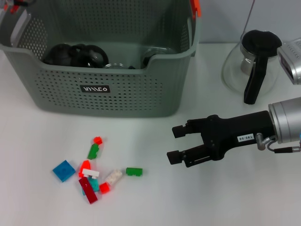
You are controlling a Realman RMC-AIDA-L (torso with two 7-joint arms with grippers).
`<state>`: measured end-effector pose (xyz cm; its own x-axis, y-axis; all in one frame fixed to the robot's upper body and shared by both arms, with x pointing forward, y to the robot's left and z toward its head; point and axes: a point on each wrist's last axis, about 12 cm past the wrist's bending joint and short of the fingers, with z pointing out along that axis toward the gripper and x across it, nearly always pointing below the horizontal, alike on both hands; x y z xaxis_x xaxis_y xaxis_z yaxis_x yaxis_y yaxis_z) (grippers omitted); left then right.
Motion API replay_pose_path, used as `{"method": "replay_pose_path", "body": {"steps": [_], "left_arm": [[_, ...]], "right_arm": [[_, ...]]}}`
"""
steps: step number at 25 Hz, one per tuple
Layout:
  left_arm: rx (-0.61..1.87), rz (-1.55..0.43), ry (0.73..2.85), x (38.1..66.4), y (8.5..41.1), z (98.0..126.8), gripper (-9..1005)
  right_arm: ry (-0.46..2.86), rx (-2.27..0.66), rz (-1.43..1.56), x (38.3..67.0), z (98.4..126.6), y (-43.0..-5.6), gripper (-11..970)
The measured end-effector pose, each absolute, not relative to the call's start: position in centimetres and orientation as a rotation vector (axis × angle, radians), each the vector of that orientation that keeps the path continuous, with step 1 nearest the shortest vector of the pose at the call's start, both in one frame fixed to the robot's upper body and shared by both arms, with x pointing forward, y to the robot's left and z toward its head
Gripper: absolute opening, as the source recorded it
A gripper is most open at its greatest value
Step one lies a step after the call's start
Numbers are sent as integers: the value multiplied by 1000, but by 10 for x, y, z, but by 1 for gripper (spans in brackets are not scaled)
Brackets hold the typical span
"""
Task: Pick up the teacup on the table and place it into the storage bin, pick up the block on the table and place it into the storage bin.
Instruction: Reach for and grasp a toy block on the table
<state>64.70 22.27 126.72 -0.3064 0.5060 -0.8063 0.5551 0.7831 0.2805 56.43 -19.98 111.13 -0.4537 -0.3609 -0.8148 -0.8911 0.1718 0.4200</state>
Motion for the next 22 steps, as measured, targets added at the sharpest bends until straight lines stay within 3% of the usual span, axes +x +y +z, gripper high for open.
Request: {"method": "replay_pose_path", "body": {"steps": [5, 8, 16, 22], "left_arm": [[841, -371, 1821, 601, 227, 1299, 704], [954, -596, 1701, 568, 234, 1302, 704], [1220, -847, 1621, 503, 261, 1267, 703], [1223, -760, 1869, 489, 282, 1231, 703]], "right_arm": [[1881, -1207, 1243, 565, 1113, -200, 939], [1857, -1232, 1238, 565, 1117, -200, 939], [1823, -1249, 1233, 567, 1124, -200, 940], [1803, -1269, 1242, 570, 1125, -184, 940]]}}
